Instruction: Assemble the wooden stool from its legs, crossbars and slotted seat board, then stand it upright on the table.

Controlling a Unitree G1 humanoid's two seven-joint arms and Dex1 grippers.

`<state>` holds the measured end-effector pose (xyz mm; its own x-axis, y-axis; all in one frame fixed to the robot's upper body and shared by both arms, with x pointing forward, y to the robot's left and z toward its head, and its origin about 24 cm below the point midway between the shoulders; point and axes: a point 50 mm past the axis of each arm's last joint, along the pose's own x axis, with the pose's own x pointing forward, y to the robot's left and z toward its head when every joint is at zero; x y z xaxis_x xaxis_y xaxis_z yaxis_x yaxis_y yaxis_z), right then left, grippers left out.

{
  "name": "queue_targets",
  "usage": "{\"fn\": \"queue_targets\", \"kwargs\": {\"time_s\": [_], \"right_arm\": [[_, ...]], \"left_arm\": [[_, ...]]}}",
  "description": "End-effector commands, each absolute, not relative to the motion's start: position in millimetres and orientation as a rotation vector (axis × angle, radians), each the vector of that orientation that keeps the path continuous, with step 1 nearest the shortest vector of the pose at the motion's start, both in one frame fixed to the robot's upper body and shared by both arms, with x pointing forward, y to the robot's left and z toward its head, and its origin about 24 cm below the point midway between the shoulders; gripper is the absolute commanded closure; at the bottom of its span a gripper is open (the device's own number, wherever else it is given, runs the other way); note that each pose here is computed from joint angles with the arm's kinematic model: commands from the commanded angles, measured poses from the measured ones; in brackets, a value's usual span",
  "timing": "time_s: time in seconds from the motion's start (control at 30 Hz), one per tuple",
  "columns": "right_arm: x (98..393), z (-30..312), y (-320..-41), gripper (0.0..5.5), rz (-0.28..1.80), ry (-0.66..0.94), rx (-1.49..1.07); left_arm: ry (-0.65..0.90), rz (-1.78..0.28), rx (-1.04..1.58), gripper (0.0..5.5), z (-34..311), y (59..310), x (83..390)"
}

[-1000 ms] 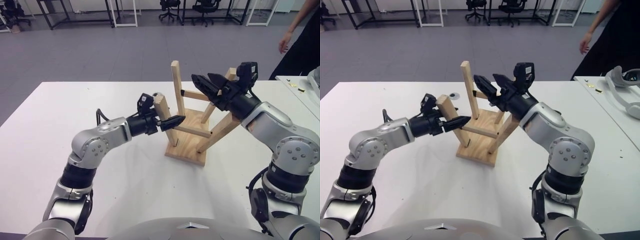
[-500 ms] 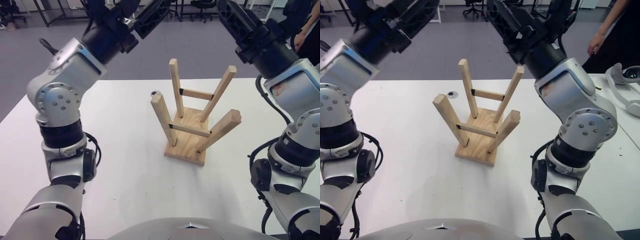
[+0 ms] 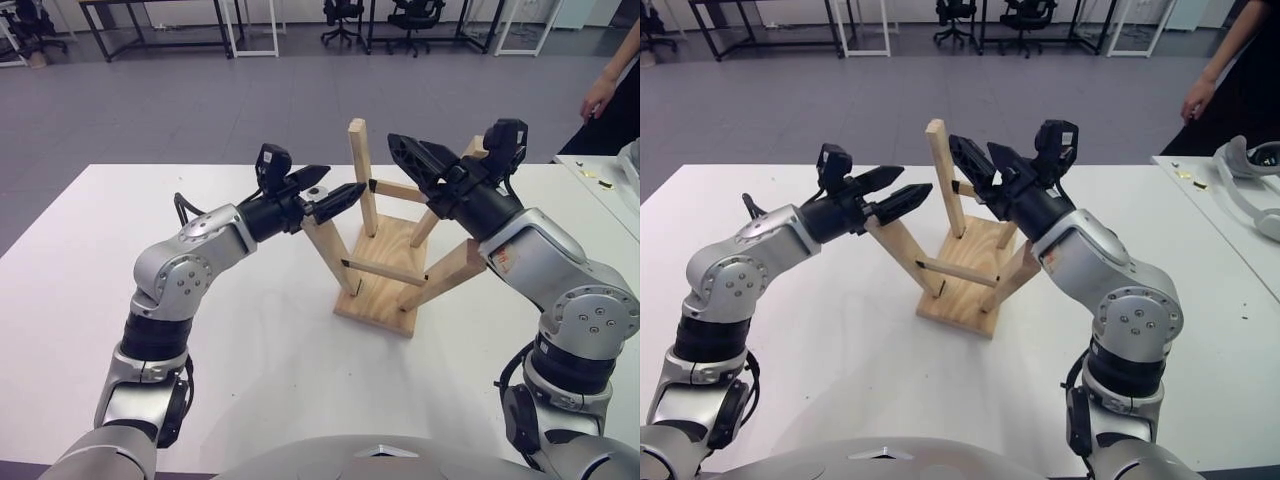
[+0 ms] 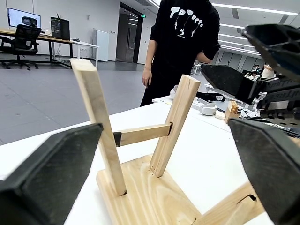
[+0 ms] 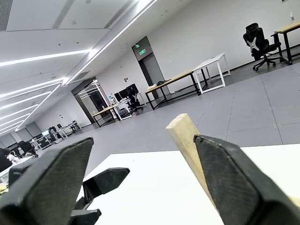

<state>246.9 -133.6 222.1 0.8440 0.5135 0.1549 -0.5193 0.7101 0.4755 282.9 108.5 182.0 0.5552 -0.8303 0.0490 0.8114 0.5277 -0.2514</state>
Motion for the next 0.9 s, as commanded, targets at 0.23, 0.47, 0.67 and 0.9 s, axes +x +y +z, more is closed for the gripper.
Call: {"fn": "queue_targets", "kwargs": {"time_s": [0.23,0.47,0.67,0.9], "right_arm": [[274,265,-150,1.49,0.606,-0.156,0.411],[303,271,-276,1.49,0.189,-0.182,0.114],[265,84,-284,1.49,0.307,0.534,-0.261],[228,25,-229,1.49,0.621,0.725,-0.481]], "left_arm": [[-0.104,-0.975,-0.232,0.64,245,99,306],[-0.352,-0.768,-0.326,0.64,288,148,307],[-0.189,-0.354,-0.162,0.64,233,235,305],[-0.171,-0.344,-0.150,0.64,224,237,304]]}}
